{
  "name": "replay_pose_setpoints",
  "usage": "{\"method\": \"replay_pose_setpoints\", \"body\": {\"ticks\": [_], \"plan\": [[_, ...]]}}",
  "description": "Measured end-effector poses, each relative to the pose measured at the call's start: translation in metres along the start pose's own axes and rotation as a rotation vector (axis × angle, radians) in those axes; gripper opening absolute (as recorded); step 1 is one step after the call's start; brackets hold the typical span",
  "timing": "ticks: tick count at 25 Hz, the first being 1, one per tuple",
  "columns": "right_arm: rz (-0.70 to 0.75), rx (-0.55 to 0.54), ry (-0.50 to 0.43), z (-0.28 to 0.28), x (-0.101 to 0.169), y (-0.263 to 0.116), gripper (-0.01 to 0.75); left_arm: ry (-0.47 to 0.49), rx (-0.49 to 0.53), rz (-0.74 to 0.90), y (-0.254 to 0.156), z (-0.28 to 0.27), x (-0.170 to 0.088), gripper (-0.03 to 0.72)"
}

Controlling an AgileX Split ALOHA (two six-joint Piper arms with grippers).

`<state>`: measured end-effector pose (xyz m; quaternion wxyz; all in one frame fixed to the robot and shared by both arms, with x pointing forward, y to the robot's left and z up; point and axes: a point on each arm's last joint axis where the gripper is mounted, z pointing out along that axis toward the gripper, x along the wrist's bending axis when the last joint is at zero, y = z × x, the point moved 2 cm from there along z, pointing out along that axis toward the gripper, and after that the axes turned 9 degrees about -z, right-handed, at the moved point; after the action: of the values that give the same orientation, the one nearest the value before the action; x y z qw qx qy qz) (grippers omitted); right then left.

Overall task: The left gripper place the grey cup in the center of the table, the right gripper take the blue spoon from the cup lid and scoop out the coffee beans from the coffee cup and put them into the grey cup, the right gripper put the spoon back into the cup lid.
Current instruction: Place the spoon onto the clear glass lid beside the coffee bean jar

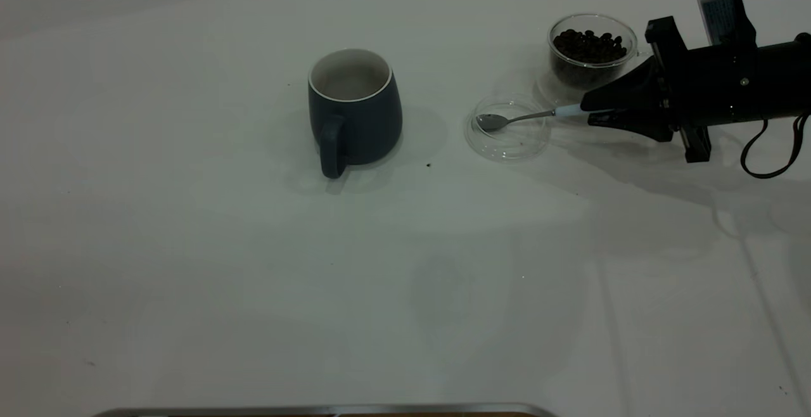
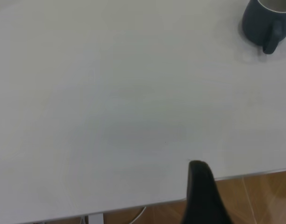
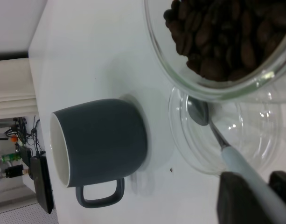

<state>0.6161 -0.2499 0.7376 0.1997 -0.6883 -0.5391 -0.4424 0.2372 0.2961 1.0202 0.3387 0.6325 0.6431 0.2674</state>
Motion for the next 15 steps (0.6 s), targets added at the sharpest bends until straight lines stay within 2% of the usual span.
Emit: {"method": "replay_pose_setpoints", "body": {"ticks": [5,8,10,15], "plan": [[0.004,0.001,0.011,0.000,0.001,0.000,0.489,0.000,0.000,0.000,0.000,0.000,0.000,0.532],[0.014,0.011,0.013,0.000,0.001,-0.001,0.590,0.000,0.000,0.000,0.000,0.000,0.000,0.532],[0.023,0.024,0.014,-0.003,0.000,-0.002,0.616,0.000,0.000,0.000,0.000,0.000,0.000,0.532],[0.088,0.077,0.004,-0.018,-0.011,-0.003,0.620,0.000,0.000,0.000,0.000,0.000,0.000,0.532]]}}
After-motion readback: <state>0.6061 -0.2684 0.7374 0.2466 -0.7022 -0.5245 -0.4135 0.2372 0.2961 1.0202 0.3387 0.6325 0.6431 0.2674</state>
